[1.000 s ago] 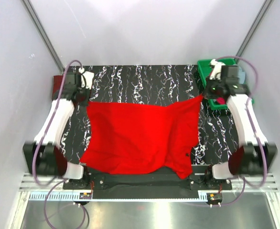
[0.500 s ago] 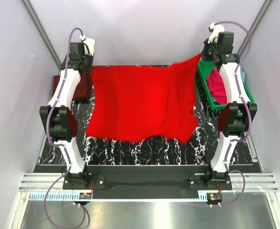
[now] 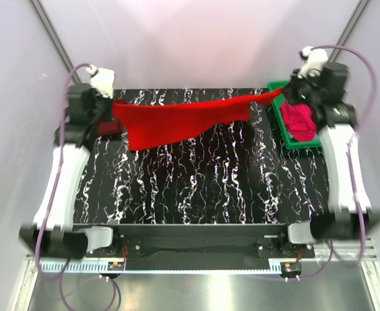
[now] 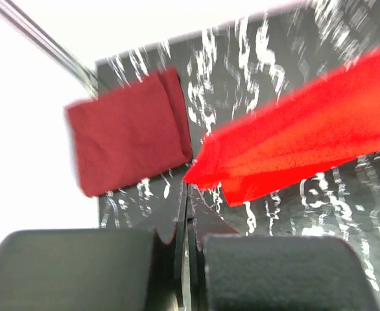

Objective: Fold and stack the t-shirts
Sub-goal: Flatten the tshirt out

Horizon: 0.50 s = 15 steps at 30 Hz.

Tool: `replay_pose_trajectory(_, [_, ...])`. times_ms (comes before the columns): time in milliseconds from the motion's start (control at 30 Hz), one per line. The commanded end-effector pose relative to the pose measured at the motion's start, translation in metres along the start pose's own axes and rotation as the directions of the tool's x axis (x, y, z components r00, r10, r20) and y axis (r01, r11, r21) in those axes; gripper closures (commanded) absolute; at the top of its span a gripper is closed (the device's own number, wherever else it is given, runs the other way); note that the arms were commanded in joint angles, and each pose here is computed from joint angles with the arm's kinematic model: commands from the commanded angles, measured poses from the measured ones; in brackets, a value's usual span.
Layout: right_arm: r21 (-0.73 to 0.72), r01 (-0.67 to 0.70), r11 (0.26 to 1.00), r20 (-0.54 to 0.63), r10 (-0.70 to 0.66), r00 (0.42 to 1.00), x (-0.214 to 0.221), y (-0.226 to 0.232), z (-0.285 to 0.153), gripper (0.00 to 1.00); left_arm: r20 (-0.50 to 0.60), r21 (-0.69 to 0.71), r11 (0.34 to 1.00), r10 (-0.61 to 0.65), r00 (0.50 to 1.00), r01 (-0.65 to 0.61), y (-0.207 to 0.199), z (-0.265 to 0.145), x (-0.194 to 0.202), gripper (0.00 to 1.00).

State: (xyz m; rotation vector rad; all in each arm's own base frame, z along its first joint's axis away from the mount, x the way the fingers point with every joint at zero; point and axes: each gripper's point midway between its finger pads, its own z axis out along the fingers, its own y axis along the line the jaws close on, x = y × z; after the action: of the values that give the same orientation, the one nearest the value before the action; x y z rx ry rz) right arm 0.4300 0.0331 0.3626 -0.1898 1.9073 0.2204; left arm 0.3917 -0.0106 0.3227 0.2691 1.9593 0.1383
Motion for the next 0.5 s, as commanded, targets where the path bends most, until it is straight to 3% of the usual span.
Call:
replay_pose_trajectory(0, [-0.068, 0.128, 0.989, 0.223, -0.110, 0.969, -0.044, 0.050, -0.135, 1.00, 0.240, -0.077, 0.997, 0.011, 0.971, 0.008, 0.019, -0.088, -0.053, 1.00])
replay_pose_trajectory(133, [0.006, 0.207, 0.978, 0.392, -0.193, 0.900, -0.077, 0.073, -0.238, 1.00, 0.443, -0.182, 0.983, 0.058, 0.895, 0.026, 0.041, -0.187, -0.093, 1.00])
replay_pose_trajectory(200, [0.113, 0.188, 0.976, 0.407, -0.218, 0.887, -0.096, 0.057, -0.249, 1.00, 0.495, -0.252, 0.966, 0.077, 0.866, 0.059, 0.059, -0.223, -0.118, 1.00])
replay_pose_trajectory(233, [0.172, 0.180, 0.968, 0.460, -0.241, 0.855, -0.120, 0.053, -0.269, 1.00, 0.492, -0.280, 0.958, 0.093, 0.865, 0.056, 0.066, -0.224, -0.126, 1.00])
replay_pose_trajectory(367, [0.334, 0.180, 0.925, 0.487, -0.333, 0.808, -0.157, 0.023, -0.263, 1.00, 0.562, -0.376, 0.923, 0.158, 0.812, 0.081, 0.088, -0.242, -0.167, 1.00])
replay_pose_trajectory(400, [0.352, 0.184, 0.918, 0.527, -0.357, 0.771, -0.170, 0.022, -0.264, 1.00, 0.543, -0.389, 0.920, 0.182, 0.820, 0.054, 0.089, -0.229, -0.169, 1.00])
replay_pose_trajectory(467, [0.351, 0.194, 0.916, 0.499, -0.359, 0.789, -0.163, 0.013, -0.233, 1.00, 0.536, -0.381, 0.924, 0.184, 0.824, 0.042, 0.087, -0.212, -0.170, 1.00])
